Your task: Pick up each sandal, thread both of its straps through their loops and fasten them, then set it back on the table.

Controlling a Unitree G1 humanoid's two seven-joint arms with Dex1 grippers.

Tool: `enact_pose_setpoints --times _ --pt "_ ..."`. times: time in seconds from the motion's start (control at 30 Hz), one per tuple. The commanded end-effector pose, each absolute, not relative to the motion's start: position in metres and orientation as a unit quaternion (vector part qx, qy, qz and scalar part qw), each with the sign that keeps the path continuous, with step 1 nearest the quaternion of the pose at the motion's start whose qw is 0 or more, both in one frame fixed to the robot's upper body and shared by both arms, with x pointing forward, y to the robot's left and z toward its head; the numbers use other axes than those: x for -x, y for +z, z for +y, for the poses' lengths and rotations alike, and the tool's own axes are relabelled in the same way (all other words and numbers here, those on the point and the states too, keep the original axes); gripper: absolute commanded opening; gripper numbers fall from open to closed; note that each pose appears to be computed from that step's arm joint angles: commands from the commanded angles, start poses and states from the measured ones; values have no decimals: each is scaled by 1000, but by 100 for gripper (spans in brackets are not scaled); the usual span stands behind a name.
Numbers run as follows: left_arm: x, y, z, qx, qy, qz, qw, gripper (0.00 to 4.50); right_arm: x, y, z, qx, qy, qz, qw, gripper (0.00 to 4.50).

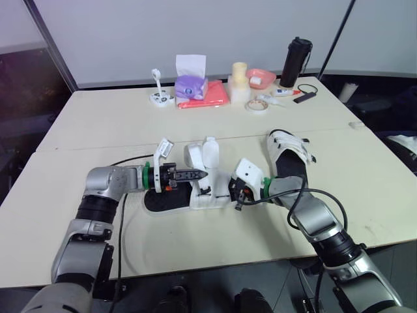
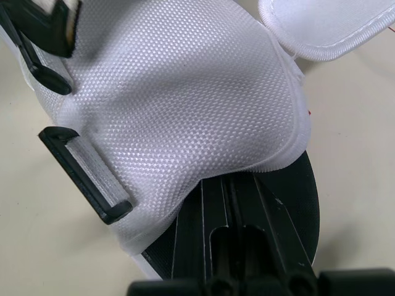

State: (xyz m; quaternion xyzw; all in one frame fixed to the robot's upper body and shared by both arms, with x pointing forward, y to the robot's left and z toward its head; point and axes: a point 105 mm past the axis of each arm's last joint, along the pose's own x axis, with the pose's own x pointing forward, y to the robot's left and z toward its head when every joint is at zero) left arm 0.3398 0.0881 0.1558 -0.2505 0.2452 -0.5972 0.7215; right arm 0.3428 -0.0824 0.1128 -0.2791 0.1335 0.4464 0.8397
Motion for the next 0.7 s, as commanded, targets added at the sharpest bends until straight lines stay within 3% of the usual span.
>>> enact_pose_setpoints --times 0.03,0.4,0.7 --pt "-338 158 86 238 -608 237 719 5 -337 106 -74 278 460 140 831 0" --pt "-344 117 94 175 -617 242 728 5 -335 107 -73 278 462 140 831 0" --pt "-352 136 91 159 -650 208 713 5 -333 106 -73 276 462 143 831 0"
